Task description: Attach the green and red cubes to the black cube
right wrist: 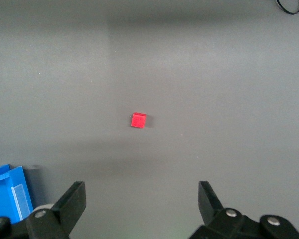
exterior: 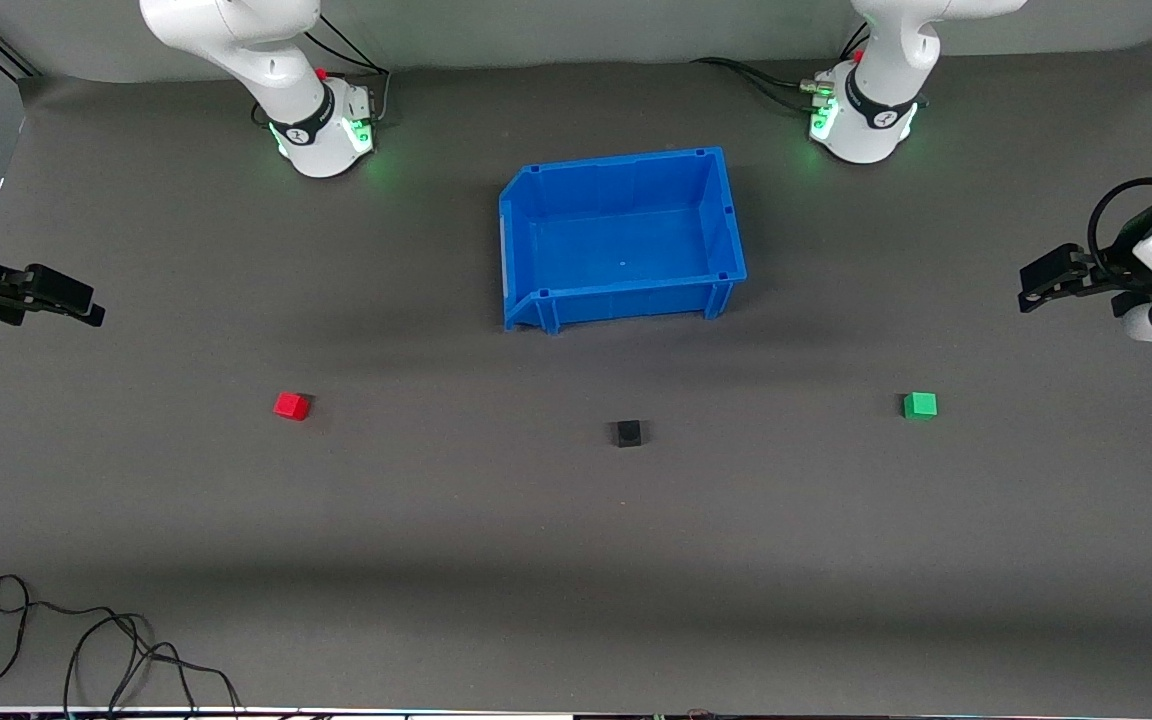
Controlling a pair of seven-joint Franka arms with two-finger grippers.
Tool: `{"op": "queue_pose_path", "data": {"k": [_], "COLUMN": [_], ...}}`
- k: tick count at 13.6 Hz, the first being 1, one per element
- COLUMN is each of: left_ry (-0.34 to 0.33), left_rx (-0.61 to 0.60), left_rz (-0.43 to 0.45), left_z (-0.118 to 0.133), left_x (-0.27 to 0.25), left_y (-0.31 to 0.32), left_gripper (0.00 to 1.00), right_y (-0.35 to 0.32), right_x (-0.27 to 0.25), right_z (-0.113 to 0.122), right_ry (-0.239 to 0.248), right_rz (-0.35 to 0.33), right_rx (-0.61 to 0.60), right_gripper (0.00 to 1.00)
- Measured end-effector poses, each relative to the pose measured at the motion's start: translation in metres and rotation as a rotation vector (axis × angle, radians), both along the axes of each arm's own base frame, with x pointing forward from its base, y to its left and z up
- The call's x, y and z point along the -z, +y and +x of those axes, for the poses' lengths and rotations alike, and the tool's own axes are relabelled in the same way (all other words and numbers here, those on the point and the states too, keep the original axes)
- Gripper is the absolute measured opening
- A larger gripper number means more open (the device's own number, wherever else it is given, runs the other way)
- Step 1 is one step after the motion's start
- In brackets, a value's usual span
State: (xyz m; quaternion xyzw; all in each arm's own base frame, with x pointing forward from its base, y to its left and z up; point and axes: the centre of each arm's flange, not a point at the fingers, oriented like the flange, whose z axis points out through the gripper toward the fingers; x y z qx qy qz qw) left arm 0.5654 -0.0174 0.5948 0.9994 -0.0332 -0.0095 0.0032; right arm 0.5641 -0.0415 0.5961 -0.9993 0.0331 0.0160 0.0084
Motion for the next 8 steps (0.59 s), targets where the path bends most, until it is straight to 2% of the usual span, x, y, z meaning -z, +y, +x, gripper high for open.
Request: {"op": "queue_pose_path", "data": {"k": [2, 3, 8], "left_ry": [0.003, 0.013, 0.054], "left_rx": [-0.029, -0.087, -0.539], "left_rz": [0.0, 0.0, 0.011], "left_z": [0.0, -0.001, -0.005], "left_x": [0.0, 0.001, 0.004], "left_y": [0.007, 0.013, 0.024], "left_gripper": [1.0, 1.0, 1.0], "right_y": [0.0, 0.0, 0.0], "right_x": [0.0, 0.0, 0.0], "right_z": [0.0, 0.0, 0.0], "right_ry": [0.0, 0.0, 0.0], "right_rz": [0.0, 0.0, 0.0], "right_rx": [0.0, 0.0, 0.0], "right_gripper": [1.0, 1.0, 1.0]}}
